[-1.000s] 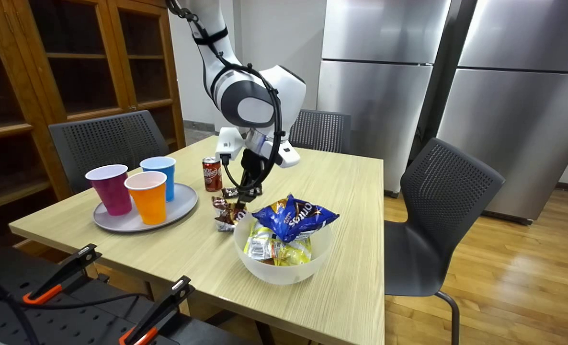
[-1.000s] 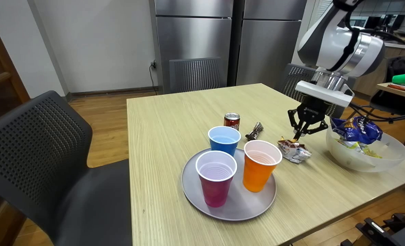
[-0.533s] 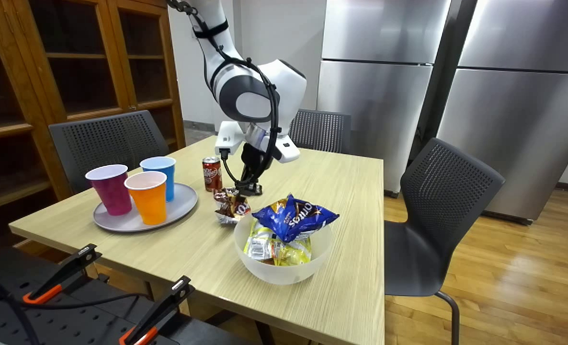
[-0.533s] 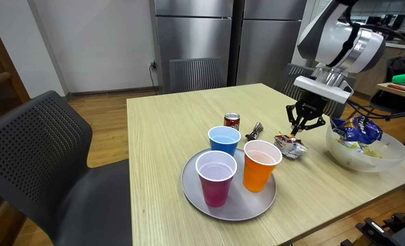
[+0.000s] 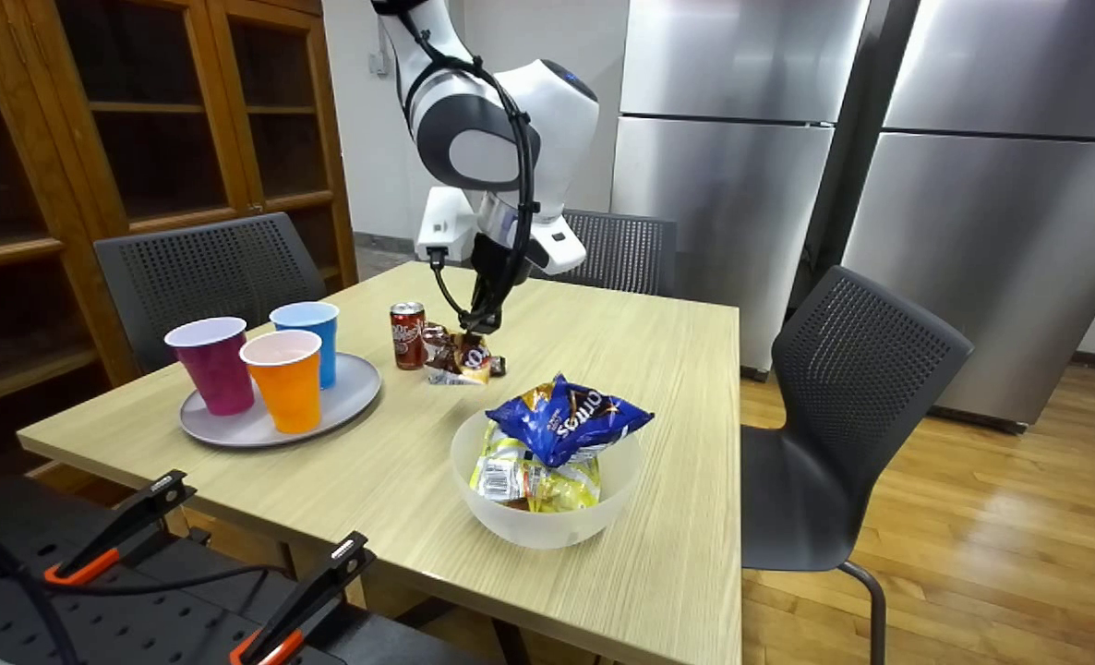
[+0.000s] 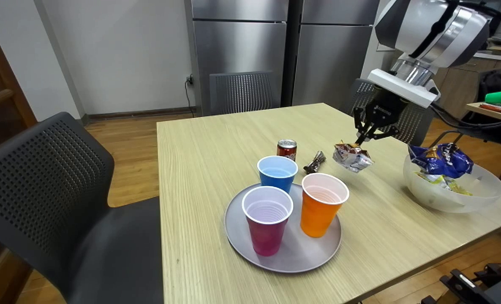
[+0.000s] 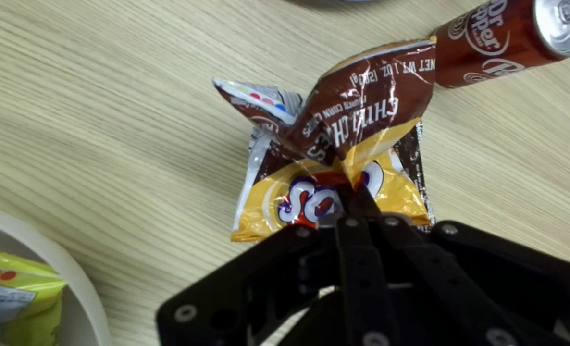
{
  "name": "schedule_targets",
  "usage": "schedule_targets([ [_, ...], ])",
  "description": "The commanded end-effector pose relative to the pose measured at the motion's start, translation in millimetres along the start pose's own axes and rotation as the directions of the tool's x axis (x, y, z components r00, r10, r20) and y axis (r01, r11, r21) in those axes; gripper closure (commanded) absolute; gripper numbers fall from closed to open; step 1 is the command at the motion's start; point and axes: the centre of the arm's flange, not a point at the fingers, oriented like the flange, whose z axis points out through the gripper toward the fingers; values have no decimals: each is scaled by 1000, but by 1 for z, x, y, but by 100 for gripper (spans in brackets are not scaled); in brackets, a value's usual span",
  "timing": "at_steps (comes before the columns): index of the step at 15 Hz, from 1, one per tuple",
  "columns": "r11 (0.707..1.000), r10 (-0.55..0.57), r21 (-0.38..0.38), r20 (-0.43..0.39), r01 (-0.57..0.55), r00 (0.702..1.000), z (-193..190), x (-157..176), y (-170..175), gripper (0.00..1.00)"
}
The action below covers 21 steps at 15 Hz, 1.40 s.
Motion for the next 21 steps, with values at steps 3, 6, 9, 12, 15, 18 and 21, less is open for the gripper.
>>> schedule_targets([
  [3, 993, -48, 107, -38, 51, 998, -45, -22, 9, 100],
  [6, 987, -62, 146, -60, 70, 996, -64, -27, 17, 100],
  [9, 982, -62, 176, -76, 75, 995, -82, -30, 31, 100],
  [12, 980, -55, 187, -101, 73, 993, -97, -33, 48, 100],
  [15, 981, -47, 182, -129, 71, 990, -111, -36, 67, 100],
  [18, 982, -33, 178, -167, 63, 985, -123, -39, 84, 100],
  [21, 983, -10, 176, -205, 47, 979, -132, -43, 100, 100],
])
